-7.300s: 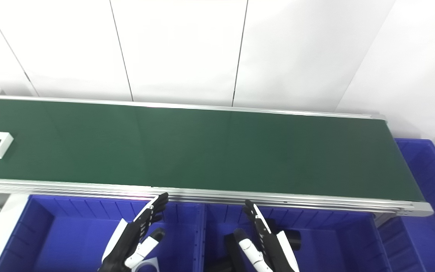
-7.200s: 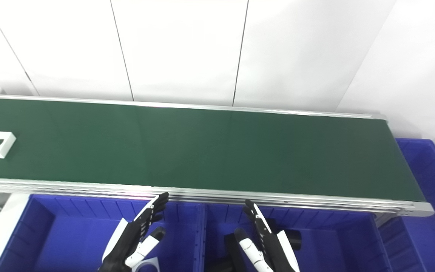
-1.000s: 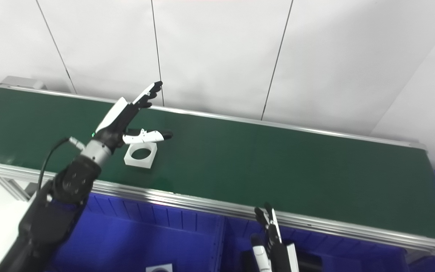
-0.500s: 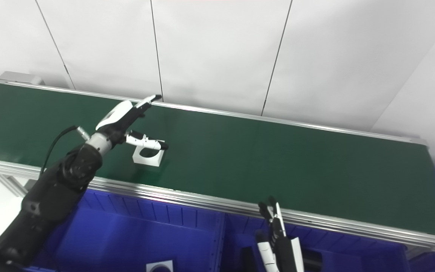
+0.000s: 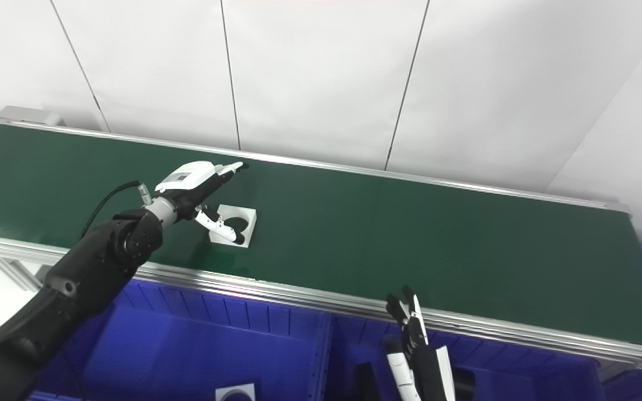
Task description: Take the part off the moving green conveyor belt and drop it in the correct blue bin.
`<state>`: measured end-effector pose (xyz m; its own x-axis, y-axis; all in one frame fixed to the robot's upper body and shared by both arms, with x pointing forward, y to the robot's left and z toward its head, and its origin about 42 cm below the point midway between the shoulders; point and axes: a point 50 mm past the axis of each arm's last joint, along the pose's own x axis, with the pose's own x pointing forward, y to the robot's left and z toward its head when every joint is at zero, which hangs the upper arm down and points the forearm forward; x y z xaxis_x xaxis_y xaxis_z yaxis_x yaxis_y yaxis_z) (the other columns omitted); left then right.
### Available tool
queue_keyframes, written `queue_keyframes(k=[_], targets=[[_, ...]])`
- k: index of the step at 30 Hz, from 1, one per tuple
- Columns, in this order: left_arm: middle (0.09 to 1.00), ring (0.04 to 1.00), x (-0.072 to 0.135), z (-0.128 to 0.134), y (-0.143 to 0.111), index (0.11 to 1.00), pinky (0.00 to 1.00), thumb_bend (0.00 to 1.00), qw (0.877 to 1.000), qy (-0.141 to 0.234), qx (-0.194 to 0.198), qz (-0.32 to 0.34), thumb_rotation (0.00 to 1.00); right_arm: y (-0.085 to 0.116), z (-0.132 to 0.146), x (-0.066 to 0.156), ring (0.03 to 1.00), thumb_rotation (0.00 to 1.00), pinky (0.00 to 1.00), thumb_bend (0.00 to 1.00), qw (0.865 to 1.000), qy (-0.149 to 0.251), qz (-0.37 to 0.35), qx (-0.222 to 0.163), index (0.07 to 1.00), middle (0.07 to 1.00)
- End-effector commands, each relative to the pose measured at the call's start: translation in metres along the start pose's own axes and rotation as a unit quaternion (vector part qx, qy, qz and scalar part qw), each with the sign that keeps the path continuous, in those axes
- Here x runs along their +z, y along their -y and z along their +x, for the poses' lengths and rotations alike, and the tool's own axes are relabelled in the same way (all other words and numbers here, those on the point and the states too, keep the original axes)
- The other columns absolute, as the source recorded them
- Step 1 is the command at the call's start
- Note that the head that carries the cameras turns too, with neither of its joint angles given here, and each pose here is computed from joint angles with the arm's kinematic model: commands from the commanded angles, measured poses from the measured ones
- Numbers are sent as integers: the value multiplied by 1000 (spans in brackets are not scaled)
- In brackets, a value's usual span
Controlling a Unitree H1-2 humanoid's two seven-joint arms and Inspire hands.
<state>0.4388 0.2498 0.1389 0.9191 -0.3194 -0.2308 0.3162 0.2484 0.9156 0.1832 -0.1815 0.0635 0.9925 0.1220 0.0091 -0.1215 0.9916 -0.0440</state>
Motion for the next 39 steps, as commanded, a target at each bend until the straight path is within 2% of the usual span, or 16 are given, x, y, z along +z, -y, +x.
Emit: queue_keyframes(k=[1,7,11,13,17,19,21,22,24,28,31,32,33,35,37,39], targets=[[947,963,9,7,-31,957,974,913,999,28,33,32,265,1,5,12,925,899,994,693,999,45,3,1,1000,918],[948,954,15,10,-21,956,978,893,998,28,-1,49,219,2,5,14,931,901,994,698,999,45,1,-1,1000,923],[934,935,17,12,-16,927,945,824,999,19,-7,39,101,2,5,15,928,894,997,704,999,48,4,-2,1000,922],[894,877,16,13,-13,874,839,774,1000,23,-1,13,17,2,5,16,930,892,999,707,999,47,4,-3,1000,922],[807,751,18,14,-8,789,675,726,999,44,11,-14,1,3,5,18,930,891,1000,706,999,46,2,-5,1000,922],[724,652,20,14,-4,706,584,660,998,55,13,-12,0,3,5,19,930,894,1000,710,999,47,0,-7,1000,918],[562,471,23,15,-1,579,476,539,999,52,7,-10,0,3,5,20,926,899,993,714,999,47,1,-9,1000,916],[529,429,24,16,0,528,346,516,999,48,3,-9,0,2,5,20,922,896,978,723,999,47,2,-10,1000,915],[485,375,26,16,1,530,280,498,999,44,-6,-10,0,3,6,21,919,895,969,725,999,47,2,-10,1000,914],[464,360,31,16,2,537,290,494,999,42,-14,-8,0,2,6,21,916,895,973,721,999,47,-1,-14,1000,909],[494,399,32,17,1,495,233,501,999,40,-12,-8,0,3,6,20,913,902,975,730,999,49,-3,-14,1000,907],[483,306,32,17,0,492,200,511,999,39,-11,-11,0,3,7,20,914,904,977,732,999,49,-3,-14,1000,907],[478,274,33,17,-1,490,193,516,999,37,-11,-12,0,3,7,20,914,906,978,736,999,49,-2,-13,1000,907],[478,307,33,17,-4,489,237,520,999,34,-11,-12,0,3,8,20,915,906,972,735,999,49,-1,-13,1000,908],[505,394,32,17,-7,497,375,505,999,37,-6,-11,0,2,8,20,917,904,971,734,999,48,-2,-13,1000,908],[509,404,30,16,-9,504,401,502,999,43,0,-11,0,2,8,20,916,907,966,736,999,48,-3,-14,1000,908]])
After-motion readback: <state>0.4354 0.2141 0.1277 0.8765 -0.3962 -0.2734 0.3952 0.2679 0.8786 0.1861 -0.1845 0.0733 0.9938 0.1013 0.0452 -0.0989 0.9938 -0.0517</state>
